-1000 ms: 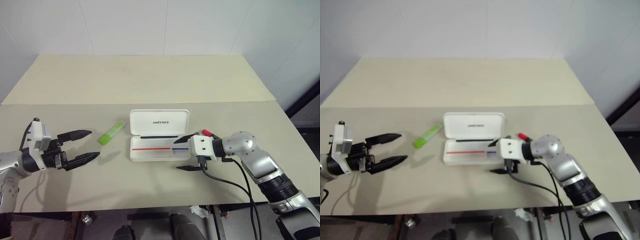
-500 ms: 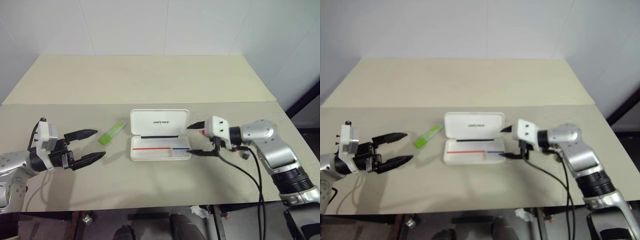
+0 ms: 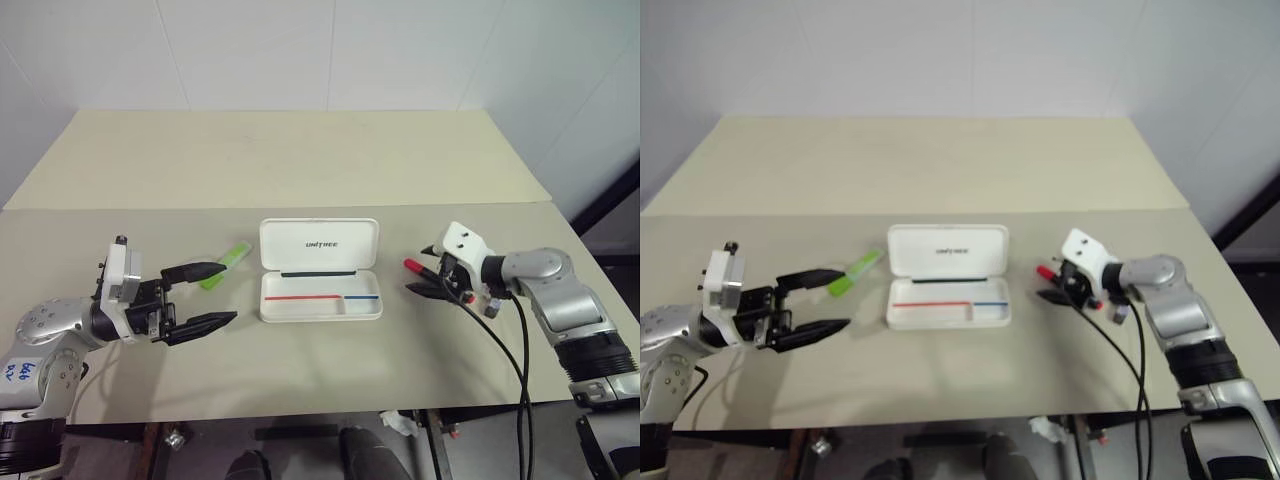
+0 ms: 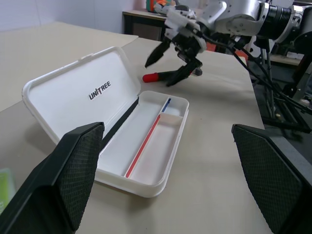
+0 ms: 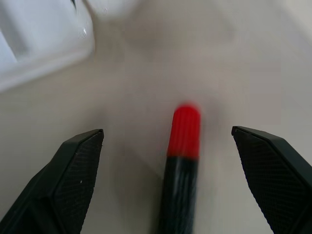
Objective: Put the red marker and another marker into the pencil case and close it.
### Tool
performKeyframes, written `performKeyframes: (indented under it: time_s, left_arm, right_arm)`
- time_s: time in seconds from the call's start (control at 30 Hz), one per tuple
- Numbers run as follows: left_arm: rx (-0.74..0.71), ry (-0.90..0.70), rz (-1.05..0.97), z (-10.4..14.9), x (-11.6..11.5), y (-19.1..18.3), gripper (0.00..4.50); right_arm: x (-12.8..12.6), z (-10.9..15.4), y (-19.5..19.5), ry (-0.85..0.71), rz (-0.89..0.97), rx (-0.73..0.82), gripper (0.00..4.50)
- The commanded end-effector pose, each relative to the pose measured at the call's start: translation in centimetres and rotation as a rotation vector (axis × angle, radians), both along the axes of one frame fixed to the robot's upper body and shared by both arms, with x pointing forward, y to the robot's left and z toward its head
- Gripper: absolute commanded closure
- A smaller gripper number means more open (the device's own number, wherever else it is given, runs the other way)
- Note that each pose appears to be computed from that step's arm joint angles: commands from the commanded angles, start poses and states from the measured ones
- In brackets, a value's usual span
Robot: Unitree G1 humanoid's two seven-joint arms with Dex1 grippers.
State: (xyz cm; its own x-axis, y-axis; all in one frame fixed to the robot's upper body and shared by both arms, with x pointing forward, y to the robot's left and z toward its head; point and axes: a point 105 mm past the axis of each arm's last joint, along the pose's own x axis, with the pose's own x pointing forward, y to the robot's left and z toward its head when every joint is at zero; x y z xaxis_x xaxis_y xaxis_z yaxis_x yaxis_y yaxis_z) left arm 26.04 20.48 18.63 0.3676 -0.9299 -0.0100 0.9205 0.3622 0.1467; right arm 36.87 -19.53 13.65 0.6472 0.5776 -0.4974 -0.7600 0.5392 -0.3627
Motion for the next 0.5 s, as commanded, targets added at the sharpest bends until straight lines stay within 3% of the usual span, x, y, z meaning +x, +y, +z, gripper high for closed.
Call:
performKeyframes:
  time_s: [0.03, 0.5]
  left_arm:
    - [0.015, -0.024, -0.021, 0.3, -0.3, -0.2, 0.0]
    - [0.023, -0.022, -0.014, 0.3, -0.4, -0.1, 0.0]
  right_arm:
    - [-0.2, 0.1, -0.8, -0.01, -0.043, -0.001, 0.04]
    - [-0.2, -3.0, -2.1, 0.113, -0.154, 0.038, 0.04]
